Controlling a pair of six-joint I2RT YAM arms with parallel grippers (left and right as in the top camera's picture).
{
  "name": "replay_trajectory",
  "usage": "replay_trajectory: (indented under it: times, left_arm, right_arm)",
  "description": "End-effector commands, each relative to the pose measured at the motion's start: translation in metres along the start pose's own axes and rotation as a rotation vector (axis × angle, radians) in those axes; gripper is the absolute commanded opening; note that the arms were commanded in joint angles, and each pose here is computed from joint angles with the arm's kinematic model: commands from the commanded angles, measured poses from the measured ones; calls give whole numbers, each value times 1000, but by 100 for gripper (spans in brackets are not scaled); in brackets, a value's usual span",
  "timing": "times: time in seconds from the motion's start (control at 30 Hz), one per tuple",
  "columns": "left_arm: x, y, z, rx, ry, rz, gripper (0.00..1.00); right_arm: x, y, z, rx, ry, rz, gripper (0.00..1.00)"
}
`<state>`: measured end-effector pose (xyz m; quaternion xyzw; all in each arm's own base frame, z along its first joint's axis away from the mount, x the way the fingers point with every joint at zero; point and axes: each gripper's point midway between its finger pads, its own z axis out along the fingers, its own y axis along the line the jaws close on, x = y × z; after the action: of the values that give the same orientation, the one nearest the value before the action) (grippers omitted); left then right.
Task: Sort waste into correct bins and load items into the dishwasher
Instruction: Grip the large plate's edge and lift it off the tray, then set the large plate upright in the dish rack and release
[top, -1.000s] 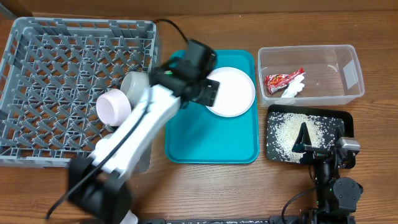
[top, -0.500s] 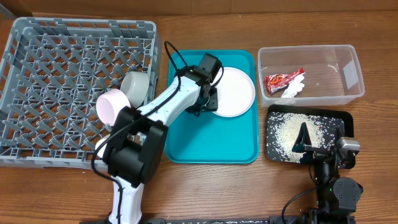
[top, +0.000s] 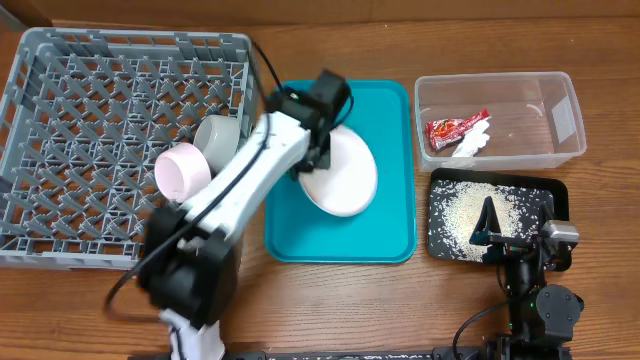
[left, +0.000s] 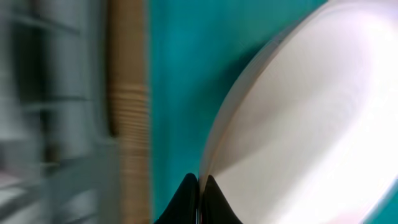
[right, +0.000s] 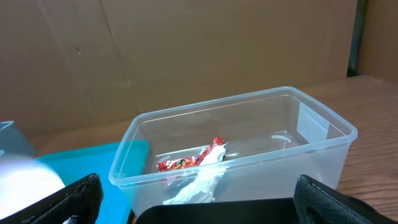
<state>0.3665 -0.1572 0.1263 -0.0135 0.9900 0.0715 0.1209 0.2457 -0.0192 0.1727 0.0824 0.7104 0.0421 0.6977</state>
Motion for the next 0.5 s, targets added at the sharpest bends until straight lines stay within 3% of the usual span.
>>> replay_trajectory:
  times: [0.0, 0.2, 0.47]
  left_arm:
    - [-41, 73, -106, -208, -332, -38, 4]
    - [-28, 177, -199, -691, -534, -68, 4]
    - [-22, 213, -223, -954, -539, -24, 4]
  right_arm:
    - [1, -1, 0, 3, -8, -1, 100]
    - [1, -1, 0, 3, -7, -1, 100]
    - [1, -1, 0, 3, -8, -1, 100]
